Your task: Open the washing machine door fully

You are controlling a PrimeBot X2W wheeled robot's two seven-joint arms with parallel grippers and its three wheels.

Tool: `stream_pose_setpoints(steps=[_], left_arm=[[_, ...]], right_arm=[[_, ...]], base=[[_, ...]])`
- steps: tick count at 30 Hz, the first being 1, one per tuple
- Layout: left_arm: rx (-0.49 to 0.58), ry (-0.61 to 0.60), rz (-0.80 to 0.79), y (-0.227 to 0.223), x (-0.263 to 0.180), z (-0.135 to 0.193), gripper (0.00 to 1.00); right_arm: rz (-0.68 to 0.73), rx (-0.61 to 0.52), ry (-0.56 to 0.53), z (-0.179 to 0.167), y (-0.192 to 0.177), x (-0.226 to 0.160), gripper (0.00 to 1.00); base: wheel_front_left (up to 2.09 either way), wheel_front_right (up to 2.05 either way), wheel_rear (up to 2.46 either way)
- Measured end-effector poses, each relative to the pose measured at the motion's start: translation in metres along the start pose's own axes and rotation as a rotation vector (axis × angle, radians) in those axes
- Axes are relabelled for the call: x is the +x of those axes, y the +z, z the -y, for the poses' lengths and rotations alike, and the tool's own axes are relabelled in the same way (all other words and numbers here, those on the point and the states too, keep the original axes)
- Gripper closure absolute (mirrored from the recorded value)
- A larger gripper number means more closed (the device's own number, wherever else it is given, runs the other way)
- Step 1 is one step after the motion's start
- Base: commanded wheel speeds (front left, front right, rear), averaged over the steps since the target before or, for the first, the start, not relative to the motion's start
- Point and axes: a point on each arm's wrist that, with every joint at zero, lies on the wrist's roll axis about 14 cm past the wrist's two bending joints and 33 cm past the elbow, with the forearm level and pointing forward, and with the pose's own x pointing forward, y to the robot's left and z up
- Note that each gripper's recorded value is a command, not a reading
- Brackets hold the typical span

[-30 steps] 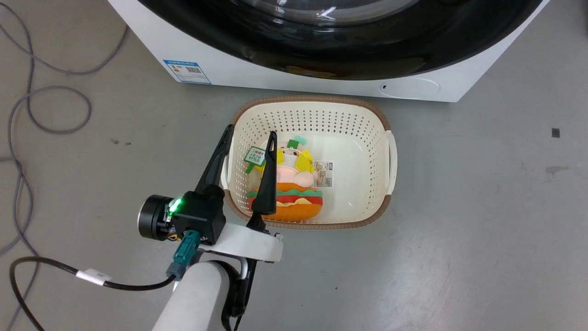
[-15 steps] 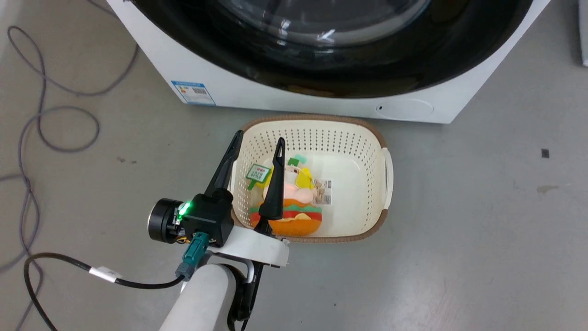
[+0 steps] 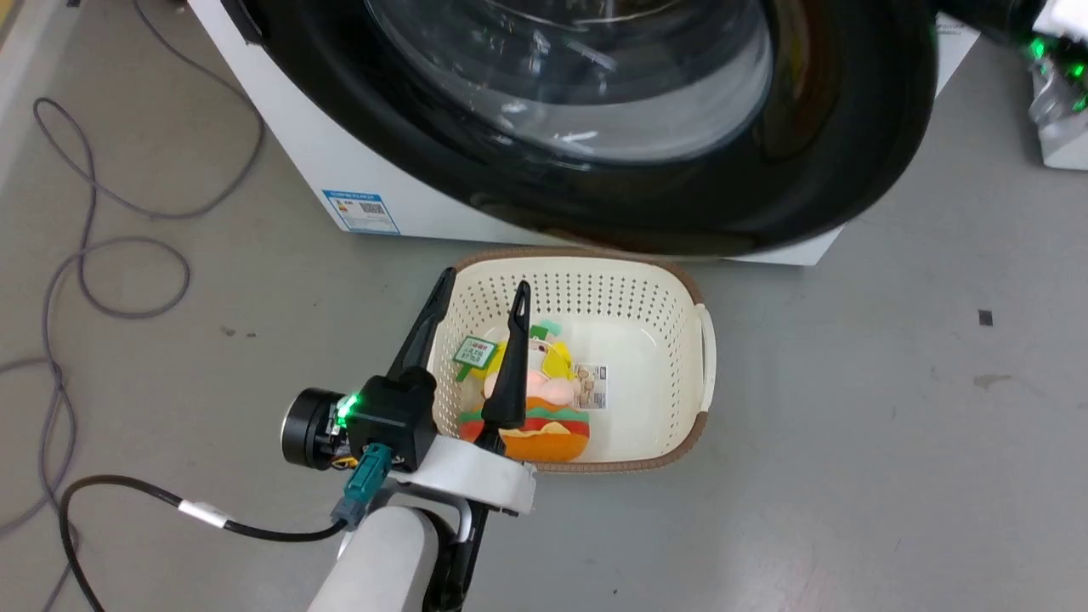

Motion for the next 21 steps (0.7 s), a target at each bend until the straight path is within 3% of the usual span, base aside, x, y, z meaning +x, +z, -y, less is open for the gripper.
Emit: stream_pose_setpoints(steps=[21], left_arm=[[0.008, 0.025, 0.015, 0.015, -0.030, -0.004, 0.00]], right_arm=[[-0.203, 0.008, 0.173, -0.049, -0.087, -0.015, 1.00]], base=[[0.00, 0.00, 0.00]])
